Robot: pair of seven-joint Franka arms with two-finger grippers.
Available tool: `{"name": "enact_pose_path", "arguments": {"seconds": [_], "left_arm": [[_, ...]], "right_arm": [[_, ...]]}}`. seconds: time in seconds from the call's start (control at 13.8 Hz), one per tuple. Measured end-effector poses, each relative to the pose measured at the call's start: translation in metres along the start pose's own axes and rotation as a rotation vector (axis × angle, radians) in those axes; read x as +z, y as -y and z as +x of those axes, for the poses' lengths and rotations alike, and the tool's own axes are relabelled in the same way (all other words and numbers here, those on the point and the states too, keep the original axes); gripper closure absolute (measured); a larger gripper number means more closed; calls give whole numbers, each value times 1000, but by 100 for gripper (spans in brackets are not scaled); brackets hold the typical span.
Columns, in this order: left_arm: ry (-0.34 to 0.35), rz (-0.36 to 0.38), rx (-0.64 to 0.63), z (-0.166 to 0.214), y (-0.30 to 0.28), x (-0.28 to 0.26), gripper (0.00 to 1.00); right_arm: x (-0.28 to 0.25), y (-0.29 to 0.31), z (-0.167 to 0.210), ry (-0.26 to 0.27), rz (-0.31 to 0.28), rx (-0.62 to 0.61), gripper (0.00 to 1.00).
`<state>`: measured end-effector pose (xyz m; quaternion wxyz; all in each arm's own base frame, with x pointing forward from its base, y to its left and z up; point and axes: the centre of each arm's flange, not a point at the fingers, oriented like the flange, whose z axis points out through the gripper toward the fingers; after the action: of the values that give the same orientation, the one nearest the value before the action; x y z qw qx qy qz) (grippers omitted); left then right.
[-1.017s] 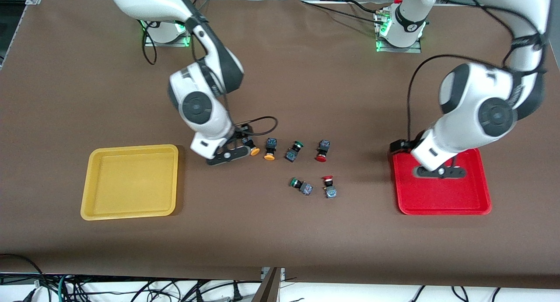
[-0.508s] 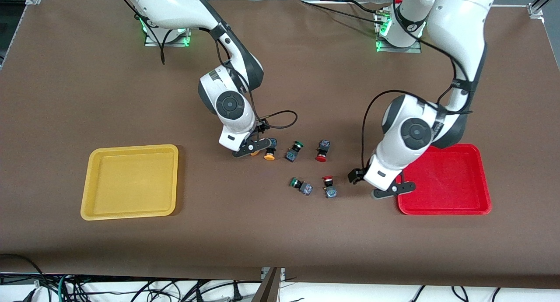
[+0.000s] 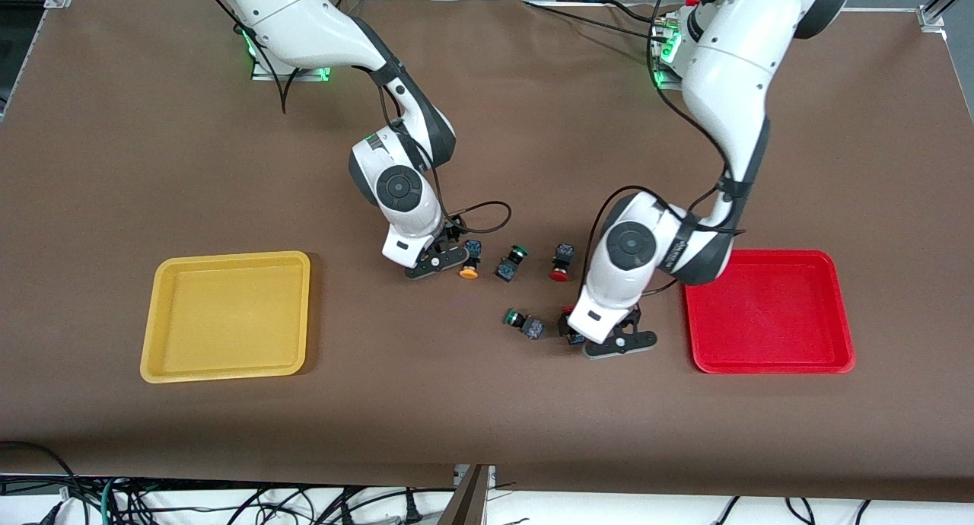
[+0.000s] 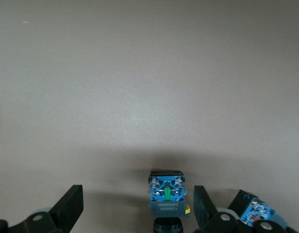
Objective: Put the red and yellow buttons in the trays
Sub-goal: 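Grasp a yellow button with the right gripper while the left gripper grasps a red button, then carry the yellow button to the yellow tray while the left gripper carries its button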
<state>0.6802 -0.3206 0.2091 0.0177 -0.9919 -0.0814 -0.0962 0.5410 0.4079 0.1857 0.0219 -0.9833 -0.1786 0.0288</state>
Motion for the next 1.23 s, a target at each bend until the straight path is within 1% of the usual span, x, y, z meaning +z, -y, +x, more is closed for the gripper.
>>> {"name": "enact_pose_path", "arguments": {"seconds": [0.07, 0.15, 0.22, 0.29, 0.44, 0.51, 0.58, 0.65, 0.73, 0.8, 0.87, 1.02, 1.09, 1.23], "left_arm": [[-2, 16, 19, -9, -10, 10, 0], [-1, 24, 36, -18, -19, 17, 0], [0, 30, 51, -25, -26, 21, 0], [-4, 38, 67, -30, -30, 24, 0], [-22, 59, 95, -31, -31, 25, 2], [-29, 67, 103, -30, -29, 26, 6], [-29, 71, 104, -30, -28, 27, 15], [-26, 73, 105, -31, -28, 29, 28], [-25, 74, 105, -31, -28, 30, 38], [-24, 74, 105, -32, -28, 31, 50], [-25, 74, 104, -31, -28, 31, 57], [-26, 85, 95, -27, -24, 28, 57], [-23, 111, 82, -19, -17, 20, 57], [-33, 172, 40, 10, 9, -13, 57]], "right_arm": [[3, 0, -1, 3, -1, -1, 1], [4, 0, -1, 5, -2, -1, 6], [5, 0, -2, 7, -2, -1, 16], [6, -1, -2, 8, -3, 0, 30], [6, -3, -2, 9, -5, 3, 52], [4, -6, -1, 6, -7, 6, 59], [0, -11, 1, 1, -12, 11, 59], [-9, -22, 4, 5, -24, 17, 59], [-22, -38, 6, 18, -42, 10, 59], [-40, -62, 10, 24, -63, -13, 59], [-60, -91, 14, 25, -86, -47, 59], [-93, -170, 18, 36, -140, -141, 59], [-103, -213, 17, 41, -162, -188, 59], [-106, -291, 10, 47, -174, -233, 59]]}}
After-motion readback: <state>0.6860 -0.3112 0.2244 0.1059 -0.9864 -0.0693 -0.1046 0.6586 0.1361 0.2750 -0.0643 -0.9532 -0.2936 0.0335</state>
